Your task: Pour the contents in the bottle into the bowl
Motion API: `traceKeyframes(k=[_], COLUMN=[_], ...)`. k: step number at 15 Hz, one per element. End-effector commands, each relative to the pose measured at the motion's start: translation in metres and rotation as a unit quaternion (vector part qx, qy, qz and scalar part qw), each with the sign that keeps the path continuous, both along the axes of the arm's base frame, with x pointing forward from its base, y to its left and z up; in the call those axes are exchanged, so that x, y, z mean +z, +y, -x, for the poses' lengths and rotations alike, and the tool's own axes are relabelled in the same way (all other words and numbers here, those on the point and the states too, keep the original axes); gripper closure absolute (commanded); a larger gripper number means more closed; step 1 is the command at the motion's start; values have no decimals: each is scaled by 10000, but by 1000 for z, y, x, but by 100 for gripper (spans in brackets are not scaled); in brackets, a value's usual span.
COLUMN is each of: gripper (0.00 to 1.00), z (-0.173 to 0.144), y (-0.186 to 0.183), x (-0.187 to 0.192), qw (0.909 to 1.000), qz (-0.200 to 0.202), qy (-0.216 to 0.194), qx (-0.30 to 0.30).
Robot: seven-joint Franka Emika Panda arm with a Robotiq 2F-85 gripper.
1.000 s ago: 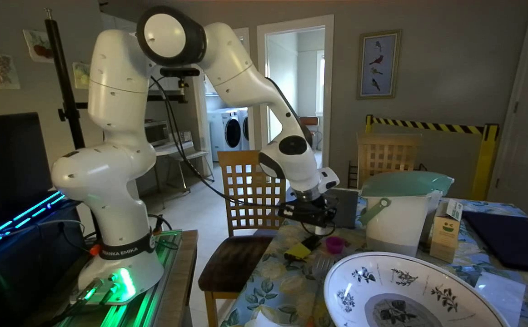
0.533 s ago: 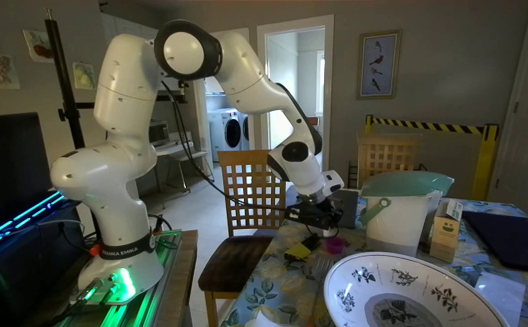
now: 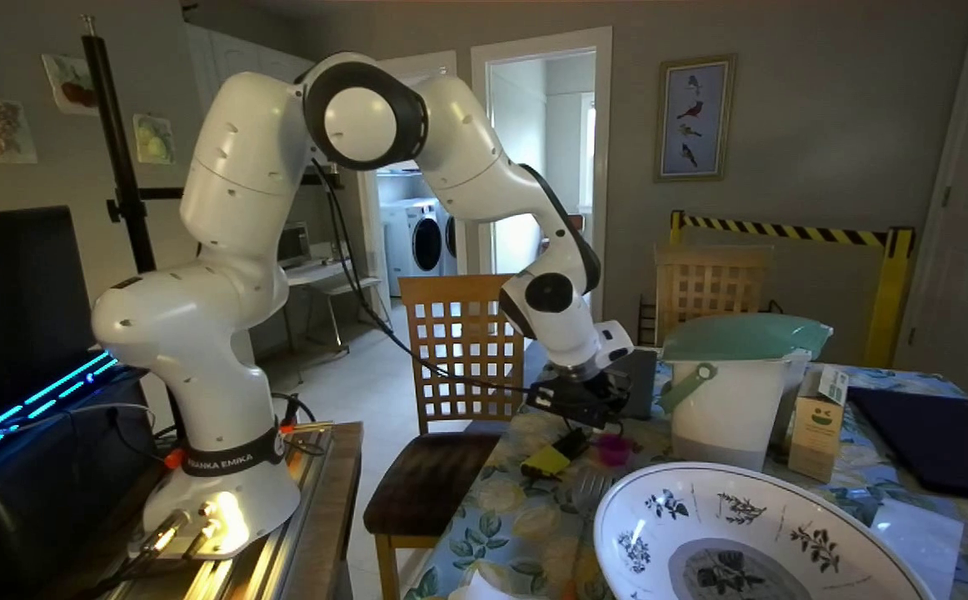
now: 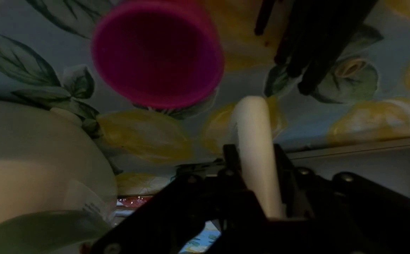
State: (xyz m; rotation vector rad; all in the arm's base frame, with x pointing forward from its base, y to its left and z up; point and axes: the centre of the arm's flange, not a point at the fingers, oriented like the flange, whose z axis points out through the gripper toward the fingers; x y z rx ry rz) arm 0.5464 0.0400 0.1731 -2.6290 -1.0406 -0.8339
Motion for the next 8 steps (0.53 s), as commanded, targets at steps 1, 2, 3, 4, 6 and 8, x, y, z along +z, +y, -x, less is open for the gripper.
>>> traceKeyframes(k=[1, 2, 3, 4, 6, 8], gripper=[49, 48, 42, 35, 21, 7], z=[3, 5, 6, 8, 15, 21], y=[5, 6, 7, 9, 12, 17], x=[-20, -19, -15, -11, 1, 13], qw=[10000, 10000, 9999, 9998, 9994, 9988], qz=[-1, 14, 52, 149, 271, 390], qy=[8, 8, -20, -73, -150, -138], qx=[40, 67, 89, 91, 166, 249])
